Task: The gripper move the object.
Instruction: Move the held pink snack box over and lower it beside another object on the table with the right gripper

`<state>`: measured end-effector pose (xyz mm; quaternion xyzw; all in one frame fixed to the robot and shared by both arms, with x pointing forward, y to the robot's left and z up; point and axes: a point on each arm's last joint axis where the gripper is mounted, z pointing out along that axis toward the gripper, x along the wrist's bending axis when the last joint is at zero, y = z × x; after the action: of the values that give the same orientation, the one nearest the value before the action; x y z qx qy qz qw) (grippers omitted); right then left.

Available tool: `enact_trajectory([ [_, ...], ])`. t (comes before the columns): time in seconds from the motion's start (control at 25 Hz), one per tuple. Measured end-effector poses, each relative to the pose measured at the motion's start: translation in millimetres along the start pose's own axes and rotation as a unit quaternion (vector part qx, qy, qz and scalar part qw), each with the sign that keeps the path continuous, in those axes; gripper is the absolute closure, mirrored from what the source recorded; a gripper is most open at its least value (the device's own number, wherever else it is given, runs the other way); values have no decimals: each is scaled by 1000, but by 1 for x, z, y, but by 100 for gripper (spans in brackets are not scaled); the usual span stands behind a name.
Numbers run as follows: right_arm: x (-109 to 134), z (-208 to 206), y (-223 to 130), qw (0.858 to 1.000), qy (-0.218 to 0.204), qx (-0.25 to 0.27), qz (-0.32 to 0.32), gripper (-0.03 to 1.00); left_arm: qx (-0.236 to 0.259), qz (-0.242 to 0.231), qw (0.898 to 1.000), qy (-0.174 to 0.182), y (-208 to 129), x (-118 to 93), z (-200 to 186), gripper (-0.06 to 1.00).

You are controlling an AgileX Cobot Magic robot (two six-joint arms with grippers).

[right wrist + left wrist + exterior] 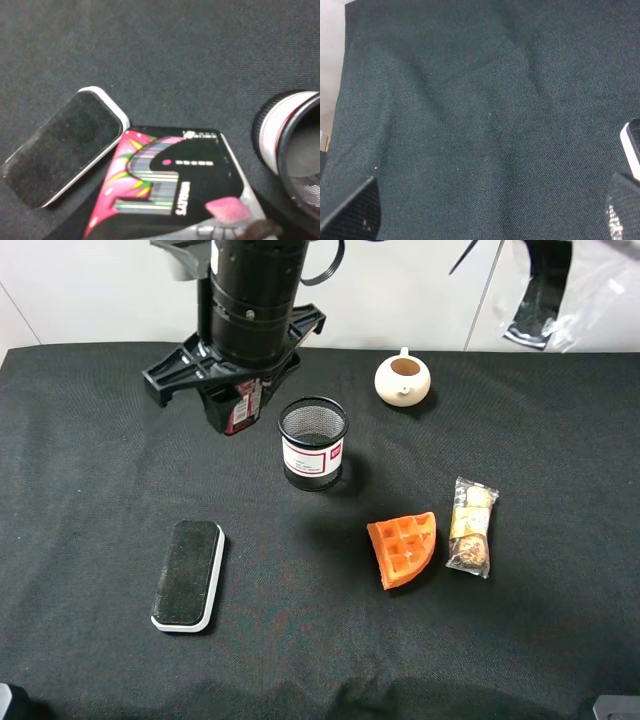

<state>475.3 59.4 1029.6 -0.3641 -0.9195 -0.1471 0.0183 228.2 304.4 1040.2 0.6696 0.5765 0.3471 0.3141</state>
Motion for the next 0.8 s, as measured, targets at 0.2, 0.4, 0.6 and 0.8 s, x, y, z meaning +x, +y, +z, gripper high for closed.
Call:
enact_trajectory([
  [0.2,9,3,-2,1000,-3,2,-15,63,0,0,1000,0,0,0,0,-1],
  [0.4,10,13,-1,1000,-6,9,-22,63,0,0,1000,0,0,0,0,-1],
  [0.6,9,29,3,1000,-6,3,-28,63,0,0,1000,0,0,0,0,-1],
  [0.8,8,43,7,999,-10,-3,-32,63,0,0,1000,0,0,0,0,-1],
])
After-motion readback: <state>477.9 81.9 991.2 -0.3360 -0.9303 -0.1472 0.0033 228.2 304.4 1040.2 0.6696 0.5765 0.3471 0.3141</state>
